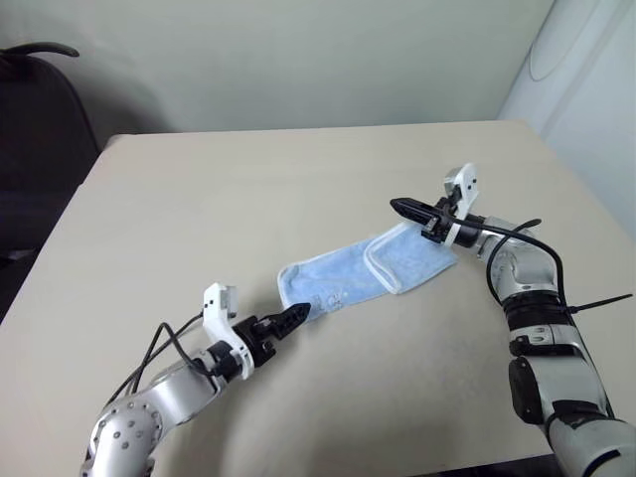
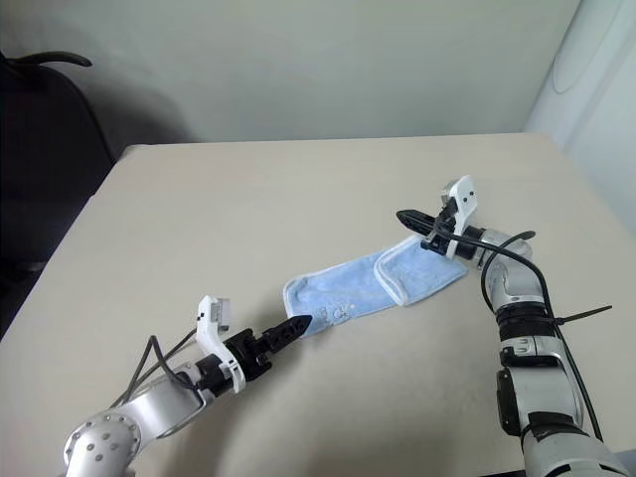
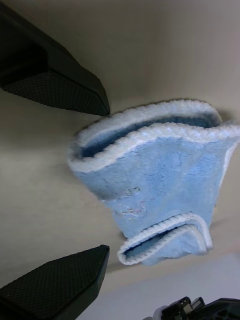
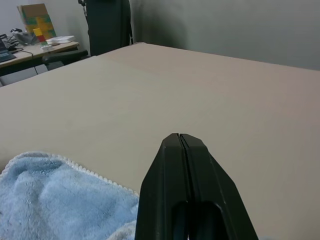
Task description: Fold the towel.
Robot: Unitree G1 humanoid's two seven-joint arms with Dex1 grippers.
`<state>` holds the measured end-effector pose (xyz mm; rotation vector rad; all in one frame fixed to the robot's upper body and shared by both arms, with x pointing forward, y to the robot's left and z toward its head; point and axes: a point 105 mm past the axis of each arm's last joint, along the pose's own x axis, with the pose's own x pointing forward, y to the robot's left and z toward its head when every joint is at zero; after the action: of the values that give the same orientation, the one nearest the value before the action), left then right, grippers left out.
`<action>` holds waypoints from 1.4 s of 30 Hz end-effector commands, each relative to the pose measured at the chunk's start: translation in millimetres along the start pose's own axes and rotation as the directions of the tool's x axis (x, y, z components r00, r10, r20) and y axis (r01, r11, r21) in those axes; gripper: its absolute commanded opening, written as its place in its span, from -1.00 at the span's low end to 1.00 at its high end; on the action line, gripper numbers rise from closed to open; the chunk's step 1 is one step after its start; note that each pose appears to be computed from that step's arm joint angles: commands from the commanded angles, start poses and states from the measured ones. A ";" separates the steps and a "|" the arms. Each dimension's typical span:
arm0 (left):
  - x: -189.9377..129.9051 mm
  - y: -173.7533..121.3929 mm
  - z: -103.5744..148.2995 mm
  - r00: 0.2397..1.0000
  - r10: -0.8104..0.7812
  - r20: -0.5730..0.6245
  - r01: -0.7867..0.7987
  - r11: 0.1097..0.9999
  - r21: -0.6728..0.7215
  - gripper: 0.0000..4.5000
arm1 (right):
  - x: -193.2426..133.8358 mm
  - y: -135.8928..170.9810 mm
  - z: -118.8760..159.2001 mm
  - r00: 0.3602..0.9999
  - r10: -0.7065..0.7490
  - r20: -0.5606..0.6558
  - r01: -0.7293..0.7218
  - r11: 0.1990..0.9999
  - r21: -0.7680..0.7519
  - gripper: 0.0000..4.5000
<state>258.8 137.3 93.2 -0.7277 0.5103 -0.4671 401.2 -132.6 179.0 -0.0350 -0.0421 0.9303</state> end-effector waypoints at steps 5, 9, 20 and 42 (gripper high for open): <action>17.2 6.2 -10.0 0.997 0.032 -0.069 -0.032 0.999 -0.002 0.59 | -3.9 -3.5 20.4 0.997 -0.033 0.075 0.036 0.999 -0.037 -1.00; 18.6 4.2 -5.1 0.999 0.026 -0.042 -0.026 1.000 0.003 -0.08 | -4.4 -7.4 25.4 0.994 -0.054 0.098 0.058 0.998 -0.034 -1.00; -5.6 18.0 23.9 0.991 0.081 0.107 -0.082 0.997 0.013 -0.97 | -2.4 -8.0 22.8 0.994 -0.057 0.090 0.062 0.997 -0.047 -1.00; 23.0 -98.9 65.5 0.945 -0.270 -0.184 0.326 0.769 0.550 -0.97 | -2.6 -19.0 12.9 0.990 -0.119 0.079 0.122 0.992 -0.037 -1.00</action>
<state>293.3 100.8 206.1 -0.2192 0.2702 -0.8844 412.7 -142.3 177.7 -0.0188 -0.0780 0.8296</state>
